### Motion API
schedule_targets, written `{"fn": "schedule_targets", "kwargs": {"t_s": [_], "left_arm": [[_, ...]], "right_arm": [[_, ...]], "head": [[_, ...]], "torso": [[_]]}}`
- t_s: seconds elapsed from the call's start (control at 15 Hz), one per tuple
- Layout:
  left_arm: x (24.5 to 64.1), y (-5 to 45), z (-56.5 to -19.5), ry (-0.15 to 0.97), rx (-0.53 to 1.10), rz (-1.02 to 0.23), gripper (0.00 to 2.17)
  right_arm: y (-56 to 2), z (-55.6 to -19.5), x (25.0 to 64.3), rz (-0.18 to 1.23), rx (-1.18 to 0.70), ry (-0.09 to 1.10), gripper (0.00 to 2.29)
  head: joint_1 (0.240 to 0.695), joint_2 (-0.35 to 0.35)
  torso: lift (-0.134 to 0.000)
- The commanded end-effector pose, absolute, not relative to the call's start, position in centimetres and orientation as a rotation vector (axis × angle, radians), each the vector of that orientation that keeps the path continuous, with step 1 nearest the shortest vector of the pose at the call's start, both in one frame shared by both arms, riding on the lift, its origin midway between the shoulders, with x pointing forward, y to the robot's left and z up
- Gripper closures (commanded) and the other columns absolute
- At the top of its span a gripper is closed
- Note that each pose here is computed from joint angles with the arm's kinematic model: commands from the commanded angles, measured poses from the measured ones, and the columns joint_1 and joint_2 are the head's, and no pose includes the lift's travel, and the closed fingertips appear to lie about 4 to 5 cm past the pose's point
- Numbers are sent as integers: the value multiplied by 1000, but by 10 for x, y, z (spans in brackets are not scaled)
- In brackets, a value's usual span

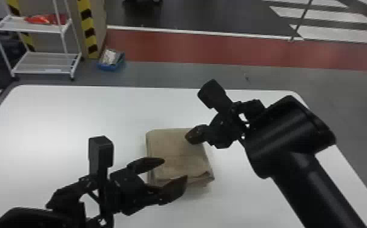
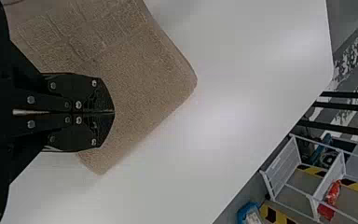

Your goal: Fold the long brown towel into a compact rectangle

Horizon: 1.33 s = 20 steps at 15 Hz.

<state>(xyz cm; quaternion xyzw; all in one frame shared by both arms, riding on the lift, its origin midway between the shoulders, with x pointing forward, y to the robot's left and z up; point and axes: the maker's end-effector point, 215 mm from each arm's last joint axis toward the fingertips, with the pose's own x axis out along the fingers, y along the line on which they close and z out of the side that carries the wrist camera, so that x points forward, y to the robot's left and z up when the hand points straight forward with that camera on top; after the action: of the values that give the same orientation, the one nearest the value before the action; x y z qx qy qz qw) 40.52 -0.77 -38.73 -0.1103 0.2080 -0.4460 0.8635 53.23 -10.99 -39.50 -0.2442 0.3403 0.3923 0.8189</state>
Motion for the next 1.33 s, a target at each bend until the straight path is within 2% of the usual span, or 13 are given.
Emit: {"fn": "schedule_targets", "kwargs": {"t_s": [0.0, 0.53, 0.87, 1.07, 1.27], "left_arm": [[402, -22, -376, 396, -223, -961, 140], [403, -24, -380, 387, -221, -964, 140], [405, -20, -381, 390, -222, -957, 140], [405, -19, -381, 388, -223, -955, 140], [405, -19, -384, 394, -224, -957, 140]], "right_arm": [[-95, -400, 547, 834, -515, 704, 1676], [-118, -422, 561, 756, -534, 755, 1676], [-119, -399, 551, 754, -462, 742, 1676], [-134, -409, 538, 746, -472, 763, 1676], [-154, -416, 545, 712, -478, 774, 1676]], "head": [[695, -139], [695, -154], [695, -161], [695, -159], [695, -179]], "torso": [[-120], [-120], [-120], [-120], [-120]]}}
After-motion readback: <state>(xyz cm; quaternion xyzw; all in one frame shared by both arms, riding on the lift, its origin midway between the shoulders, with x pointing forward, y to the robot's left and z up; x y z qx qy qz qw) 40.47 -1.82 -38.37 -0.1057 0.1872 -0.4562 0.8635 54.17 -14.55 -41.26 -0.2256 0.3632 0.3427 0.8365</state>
